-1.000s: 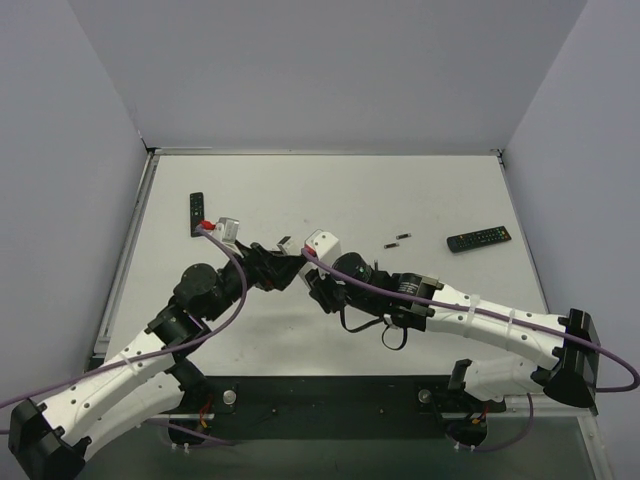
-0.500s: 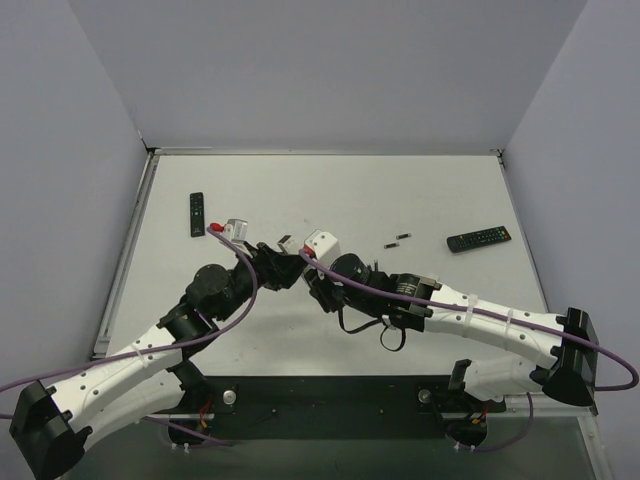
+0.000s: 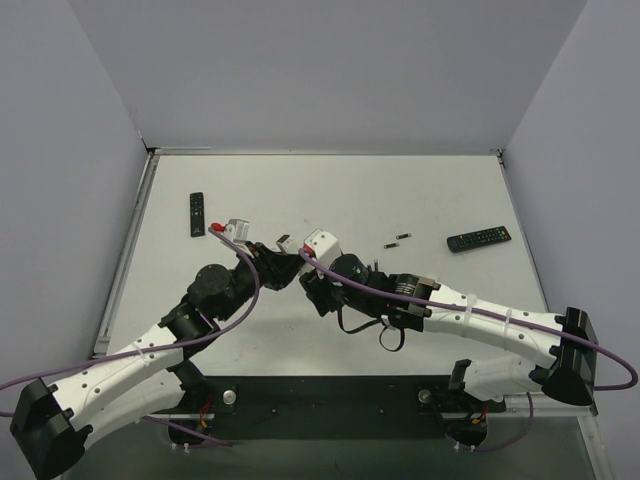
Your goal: Load the batteries into the remote control
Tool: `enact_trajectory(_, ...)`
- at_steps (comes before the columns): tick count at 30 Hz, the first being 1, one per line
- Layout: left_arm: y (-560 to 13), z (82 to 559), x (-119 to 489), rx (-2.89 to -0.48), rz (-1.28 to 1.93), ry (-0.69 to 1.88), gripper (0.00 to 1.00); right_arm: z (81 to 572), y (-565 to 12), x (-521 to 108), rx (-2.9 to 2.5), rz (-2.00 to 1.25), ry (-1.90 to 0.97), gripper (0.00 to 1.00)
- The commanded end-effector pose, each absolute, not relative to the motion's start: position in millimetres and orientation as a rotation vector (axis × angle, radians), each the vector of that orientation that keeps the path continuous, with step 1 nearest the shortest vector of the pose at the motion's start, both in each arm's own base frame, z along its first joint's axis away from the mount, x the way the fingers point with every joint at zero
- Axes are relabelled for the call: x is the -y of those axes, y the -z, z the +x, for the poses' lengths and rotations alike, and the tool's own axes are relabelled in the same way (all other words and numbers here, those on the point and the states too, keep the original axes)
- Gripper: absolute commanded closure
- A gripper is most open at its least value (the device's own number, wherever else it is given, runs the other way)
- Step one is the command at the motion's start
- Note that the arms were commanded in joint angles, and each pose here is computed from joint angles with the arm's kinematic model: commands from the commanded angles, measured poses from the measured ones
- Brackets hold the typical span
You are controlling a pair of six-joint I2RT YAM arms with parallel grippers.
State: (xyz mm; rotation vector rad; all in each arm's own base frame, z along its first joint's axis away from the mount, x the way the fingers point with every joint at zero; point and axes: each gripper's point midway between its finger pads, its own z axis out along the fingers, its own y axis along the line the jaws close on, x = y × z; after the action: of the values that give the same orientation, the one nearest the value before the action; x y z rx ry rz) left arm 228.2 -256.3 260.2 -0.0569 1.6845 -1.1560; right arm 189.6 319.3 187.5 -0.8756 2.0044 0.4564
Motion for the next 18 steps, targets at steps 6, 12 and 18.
enact_trajectory(6, -249.1, 242.0, 223.3, -1.677, -0.077, 1.090, 1.00, 198.8, -206.5, -303.4, -2.019, -0.721, -0.504, 0.21)
enact_trajectory(12, -232.9, 250.1, 186.6, -1.691, -0.154, 1.133, 1.00, 220.4, -203.7, -269.5, -2.110, -0.460, -0.530, 0.00)
enact_trajectory(18, -220.9, 235.5, 187.8, -1.708, -0.105, 1.198, 1.00, 251.8, -182.7, -230.3, -2.272, -0.209, -0.406, 0.00)
